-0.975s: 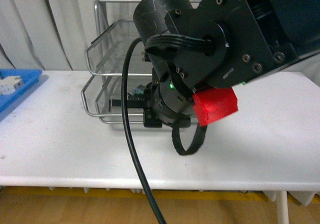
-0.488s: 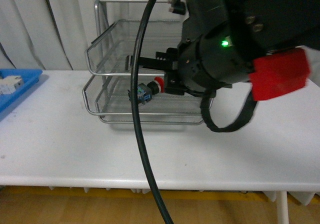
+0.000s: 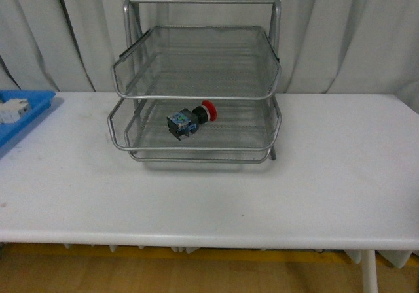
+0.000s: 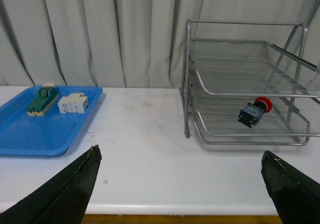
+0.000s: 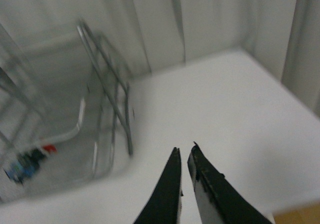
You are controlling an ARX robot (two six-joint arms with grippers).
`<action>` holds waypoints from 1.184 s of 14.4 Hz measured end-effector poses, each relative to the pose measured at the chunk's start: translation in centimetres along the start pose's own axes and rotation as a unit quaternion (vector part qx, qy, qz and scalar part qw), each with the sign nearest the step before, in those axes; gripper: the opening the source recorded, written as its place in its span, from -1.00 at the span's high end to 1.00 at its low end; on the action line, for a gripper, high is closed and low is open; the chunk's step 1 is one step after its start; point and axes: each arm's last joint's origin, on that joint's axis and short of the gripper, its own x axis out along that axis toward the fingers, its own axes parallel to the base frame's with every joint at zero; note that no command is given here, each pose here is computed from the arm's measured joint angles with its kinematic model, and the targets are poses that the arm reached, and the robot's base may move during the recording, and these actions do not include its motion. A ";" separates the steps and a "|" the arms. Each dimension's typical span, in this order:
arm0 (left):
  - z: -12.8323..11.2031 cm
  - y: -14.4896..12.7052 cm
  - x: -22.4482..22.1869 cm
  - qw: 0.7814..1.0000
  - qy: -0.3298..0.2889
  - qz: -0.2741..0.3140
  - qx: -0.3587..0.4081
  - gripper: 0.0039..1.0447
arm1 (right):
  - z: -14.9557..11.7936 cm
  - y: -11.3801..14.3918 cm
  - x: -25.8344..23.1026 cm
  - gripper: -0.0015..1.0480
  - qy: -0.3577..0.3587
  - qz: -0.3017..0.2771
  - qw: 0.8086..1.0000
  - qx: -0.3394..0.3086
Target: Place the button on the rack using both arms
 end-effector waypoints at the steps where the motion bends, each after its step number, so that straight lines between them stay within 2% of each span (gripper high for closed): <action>1: 0.0 0.0 0.0 1.000 0.000 0.000 0.000 -0.88 | -0.4 -1.5 -1.4 0.96 -0.063 0.026 0.997 -0.025; 2: 0.0 0.0 0.0 1.000 0.000 0.000 0.000 -0.88 | -1.1 -2.2 -2.2 0.96 -0.082 0.046 0.993 -0.065; 4: 0.0 0.0 0.0 1.000 0.000 0.000 0.000 -0.88 | -2.4 -3.5 -3.0 0.97 -0.071 0.046 0.991 -0.102; 11: 0.0 0.0 0.0 1.000 0.000 0.000 0.000 -0.88 | -3.7 -6.7 -5.8 0.97 -0.081 0.042 0.989 -0.114; 13: 0.0 0.0 0.0 1.000 0.000 0.000 0.000 -0.88 | -4.3 -6.9 -6.4 0.97 -0.097 0.049 0.988 -0.113; 14: 0.0 0.0 0.0 1.000 0.000 0.000 0.000 -0.88 | -4.8 -7.1 -6.5 0.97 -0.080 0.047 0.989 -0.114; 17: 0.0 0.0 0.0 1.000 0.000 0.000 0.000 -0.88 | -4.7 -7.1 -7.3 0.97 -0.089 0.048 0.988 -0.114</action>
